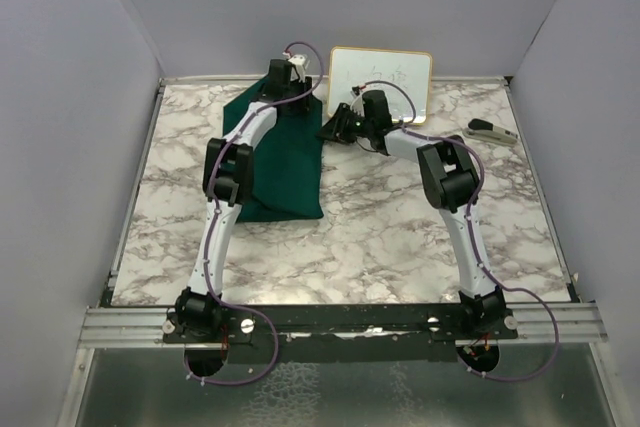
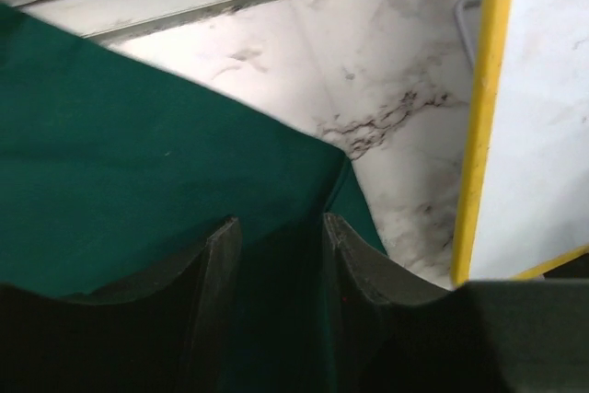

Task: Prepare the surgical pack
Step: Pack the surgical kit at the center of the board.

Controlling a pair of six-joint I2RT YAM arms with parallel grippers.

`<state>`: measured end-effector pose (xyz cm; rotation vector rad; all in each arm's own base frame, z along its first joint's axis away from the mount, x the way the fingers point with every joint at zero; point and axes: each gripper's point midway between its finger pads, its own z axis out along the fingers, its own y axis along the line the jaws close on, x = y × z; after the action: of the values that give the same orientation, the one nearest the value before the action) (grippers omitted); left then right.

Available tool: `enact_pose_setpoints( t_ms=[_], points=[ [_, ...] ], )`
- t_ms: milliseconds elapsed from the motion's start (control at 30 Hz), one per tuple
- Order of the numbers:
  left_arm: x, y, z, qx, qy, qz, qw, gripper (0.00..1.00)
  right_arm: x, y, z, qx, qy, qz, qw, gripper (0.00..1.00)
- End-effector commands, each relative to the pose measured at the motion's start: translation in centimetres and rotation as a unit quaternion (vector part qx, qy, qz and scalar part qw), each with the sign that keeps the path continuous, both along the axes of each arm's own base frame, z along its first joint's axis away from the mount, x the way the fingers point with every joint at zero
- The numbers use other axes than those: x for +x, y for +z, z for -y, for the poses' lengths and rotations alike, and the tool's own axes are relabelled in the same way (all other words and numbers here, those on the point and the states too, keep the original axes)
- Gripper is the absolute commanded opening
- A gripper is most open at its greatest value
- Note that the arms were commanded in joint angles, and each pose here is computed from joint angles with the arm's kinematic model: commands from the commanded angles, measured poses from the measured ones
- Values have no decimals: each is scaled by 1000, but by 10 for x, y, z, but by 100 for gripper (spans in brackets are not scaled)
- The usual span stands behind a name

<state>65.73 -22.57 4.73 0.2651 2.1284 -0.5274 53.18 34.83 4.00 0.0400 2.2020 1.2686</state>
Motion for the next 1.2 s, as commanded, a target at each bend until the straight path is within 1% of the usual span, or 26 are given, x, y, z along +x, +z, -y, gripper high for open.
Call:
enact_pose_setpoints(
  t_ms=[0,33,100,200,267,333,400,467,500,533,567,600,633,667,767,800,833,867,933,1000,1067,1167],
  points=[
    [-5,72,-45,50,27,20,998,50,-1,31,3,-71,51,59,994,41],
    [-13,87,-52,46,19,20,999,53,-5,37,0,-64,70,63,994,43],
    [-31,116,-73,31,15,13,999,56,-16,45,-3,-44,92,60,993,46],
    [-67,128,-109,-12,22,-26,999,56,-34,53,-6,-9,113,54,992,47],
    [-92,123,-132,-36,34,-52,997,56,-37,55,0,-13,103,60,993,47],
    [-113,114,-148,-59,40,-64,995,56,-37,62,4,-10,103,73,992,48],
    [-129,100,-162,-104,45,-84,990,51,-41,68,-1,4,130,72,989,48],
    [-143,81,-183,-144,74,-127,978,40,-51,77,-6,25,163,66,984,47],
    [-151,73,-193,-154,93,-149,972,38,-60,75,-5,28,173,59,983,47],
    [-159,70,-200,-157,107,-156,969,39,-67,77,-2,21,173,63,983,48],
    [-169,71,-206,-146,122,-152,970,43,-76,78,3,12,177,67,982,49],
    [-179,75,-214,-124,141,-141,972,49,-87,77,9,6,182,70,981,57],
    [-194,73,-221,-104,165,-138,971,53,-99,79,13,8,186,73,980,74],
    [-208,74,-227,-89,188,-130,969,56,-112,80,15,17,192,72,979,81],
    [-251,91,-237,-83,239,-94,963,68,-143,84,22,37,209,52,976,83],
    [-264,88,-237,-82,245,-93,961,73,-151,83,24,38,210,48,976,84],
    [-275,88,-236,-80,249,-89,961,89,-158,83,25,42,211,44,976,84],
    [-285,85,-238,-75,257,-89,959,94,-166,83,24,49,215,43,974,84],
    [-302,81,-238,-68,260,-87,959,97,-178,80,21,63,224,33,972,85],
    [-307,79,-237,-66,261,-86,959,99,-185,75,18,71,225,24,971,87],
    [-302,77,-227,-85,234,-91,964,99,-189,67,14,75,231,15,970,88],
    [-285,66,-209,-126,182,-132,966,99,-189,59,7,82,234,1,969,89]
  ],
)
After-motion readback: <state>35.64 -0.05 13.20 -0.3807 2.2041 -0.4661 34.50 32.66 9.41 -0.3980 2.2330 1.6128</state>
